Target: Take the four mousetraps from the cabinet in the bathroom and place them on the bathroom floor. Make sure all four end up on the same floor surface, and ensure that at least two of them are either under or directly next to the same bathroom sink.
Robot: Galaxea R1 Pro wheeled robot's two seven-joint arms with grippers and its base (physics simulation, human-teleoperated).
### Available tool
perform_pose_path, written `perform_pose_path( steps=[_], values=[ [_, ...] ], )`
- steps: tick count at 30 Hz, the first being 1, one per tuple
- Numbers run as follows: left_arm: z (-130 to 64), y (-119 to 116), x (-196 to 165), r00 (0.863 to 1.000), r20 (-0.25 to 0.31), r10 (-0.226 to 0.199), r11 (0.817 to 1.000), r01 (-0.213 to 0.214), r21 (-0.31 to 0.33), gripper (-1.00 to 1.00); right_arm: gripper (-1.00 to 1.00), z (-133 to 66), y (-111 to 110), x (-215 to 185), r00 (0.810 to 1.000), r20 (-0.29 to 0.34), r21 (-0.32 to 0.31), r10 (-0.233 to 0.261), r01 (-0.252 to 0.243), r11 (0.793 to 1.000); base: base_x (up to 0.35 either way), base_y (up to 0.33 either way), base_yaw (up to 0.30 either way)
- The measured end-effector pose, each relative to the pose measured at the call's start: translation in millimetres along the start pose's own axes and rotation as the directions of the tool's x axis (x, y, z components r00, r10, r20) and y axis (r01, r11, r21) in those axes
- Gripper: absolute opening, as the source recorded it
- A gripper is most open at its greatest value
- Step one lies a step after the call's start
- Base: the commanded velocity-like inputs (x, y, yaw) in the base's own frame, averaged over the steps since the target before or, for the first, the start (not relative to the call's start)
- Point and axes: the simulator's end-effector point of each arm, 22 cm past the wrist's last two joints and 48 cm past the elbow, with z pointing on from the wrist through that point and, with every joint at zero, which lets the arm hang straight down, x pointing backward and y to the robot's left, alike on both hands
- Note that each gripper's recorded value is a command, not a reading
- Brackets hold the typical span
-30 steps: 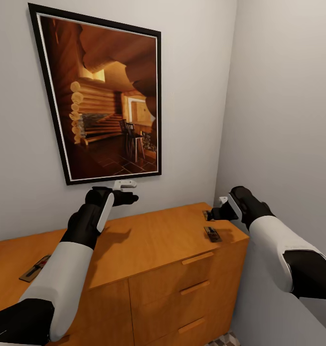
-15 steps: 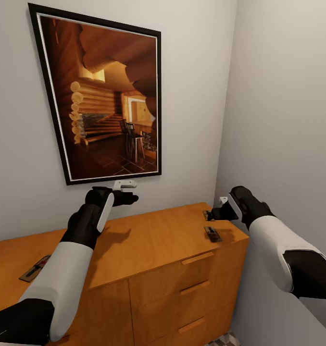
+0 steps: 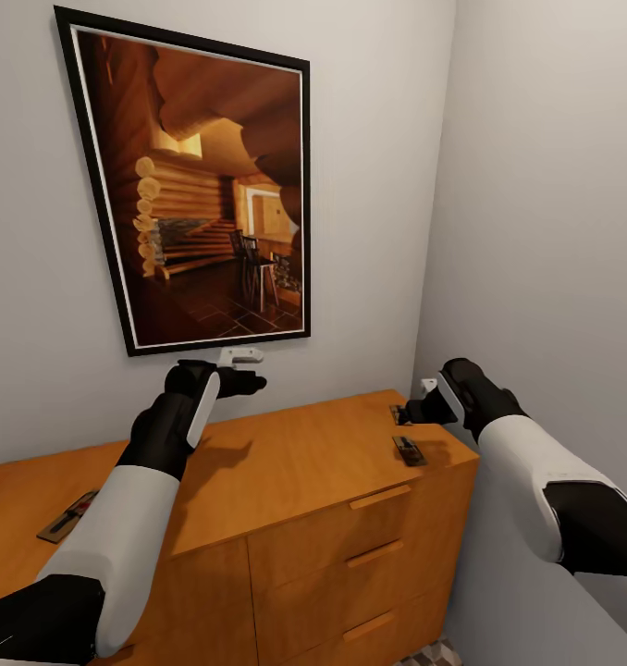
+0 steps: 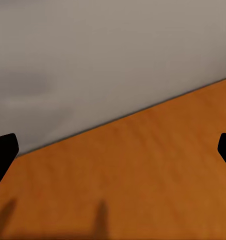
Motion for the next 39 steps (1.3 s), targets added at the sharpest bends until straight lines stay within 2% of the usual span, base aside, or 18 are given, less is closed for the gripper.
perform_pose_path(
  steps=[39],
  values=[
    [1.5,1.3,2.6,1.000,-0.006,0.000,1.000,0.000,-0.002,1.00,1.00,4.9,6.5,6.7,1.000,-0.019,-0.006,-0.002,0.001,1.000,0.000,0.000,0.000]
  ],
)
